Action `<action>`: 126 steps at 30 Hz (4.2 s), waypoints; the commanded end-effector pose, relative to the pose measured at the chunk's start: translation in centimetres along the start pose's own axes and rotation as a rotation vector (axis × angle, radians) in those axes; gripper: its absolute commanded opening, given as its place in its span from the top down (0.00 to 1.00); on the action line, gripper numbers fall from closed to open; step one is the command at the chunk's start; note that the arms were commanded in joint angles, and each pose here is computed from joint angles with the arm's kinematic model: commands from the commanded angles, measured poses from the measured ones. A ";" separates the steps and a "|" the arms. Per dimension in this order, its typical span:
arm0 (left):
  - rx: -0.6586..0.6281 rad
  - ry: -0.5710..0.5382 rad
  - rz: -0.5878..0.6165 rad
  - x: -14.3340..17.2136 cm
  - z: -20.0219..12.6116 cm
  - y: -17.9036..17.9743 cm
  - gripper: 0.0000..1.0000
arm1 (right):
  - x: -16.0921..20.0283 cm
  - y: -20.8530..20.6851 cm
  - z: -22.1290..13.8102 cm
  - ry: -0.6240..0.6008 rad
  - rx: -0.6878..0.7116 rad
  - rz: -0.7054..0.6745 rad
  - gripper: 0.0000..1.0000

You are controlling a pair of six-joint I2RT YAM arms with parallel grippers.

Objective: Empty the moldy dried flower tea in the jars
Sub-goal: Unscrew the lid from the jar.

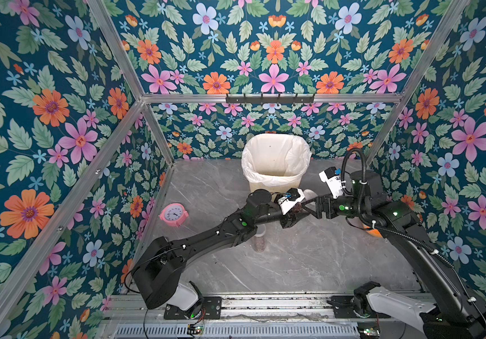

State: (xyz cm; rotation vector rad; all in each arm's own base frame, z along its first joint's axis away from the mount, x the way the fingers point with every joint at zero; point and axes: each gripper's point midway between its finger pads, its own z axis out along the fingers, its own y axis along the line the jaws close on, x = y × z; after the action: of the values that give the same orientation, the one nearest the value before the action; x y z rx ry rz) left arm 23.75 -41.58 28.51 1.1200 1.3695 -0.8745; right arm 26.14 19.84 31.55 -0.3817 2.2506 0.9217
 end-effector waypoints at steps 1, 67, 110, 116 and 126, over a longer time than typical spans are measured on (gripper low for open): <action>-0.065 -0.026 0.043 -0.7 0.1 0.8 0.44 | -1.3 0.3 0.4 -0.034 -0.014 0.041 0.15; -0.124 -0.027 0.020 -0.2 0.1 3.2 0.44 | -3.4 -1.7 1.2 -0.085 -0.006 0.131 0.17; 0.295 -0.120 -0.083 -4.1 -2.8 -1.6 0.45 | -2.3 3.4 -1.1 -0.085 -0.269 -0.069 0.10; 0.056 -0.189 -0.139 -4.7 -2.3 2.1 0.45 | -4.2 1.3 -0.3 -0.227 -0.191 0.008 0.10; -0.151 -0.075 -0.154 -2.3 -0.9 4.8 0.45 | -6.4 -0.8 1.5 -0.302 -0.098 0.115 0.22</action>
State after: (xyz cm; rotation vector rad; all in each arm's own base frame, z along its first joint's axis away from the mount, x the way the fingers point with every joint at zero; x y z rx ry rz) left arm 26.93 -39.84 30.49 0.9090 1.4698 -0.9690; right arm 30.09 21.23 34.43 -0.2627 1.9880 1.1393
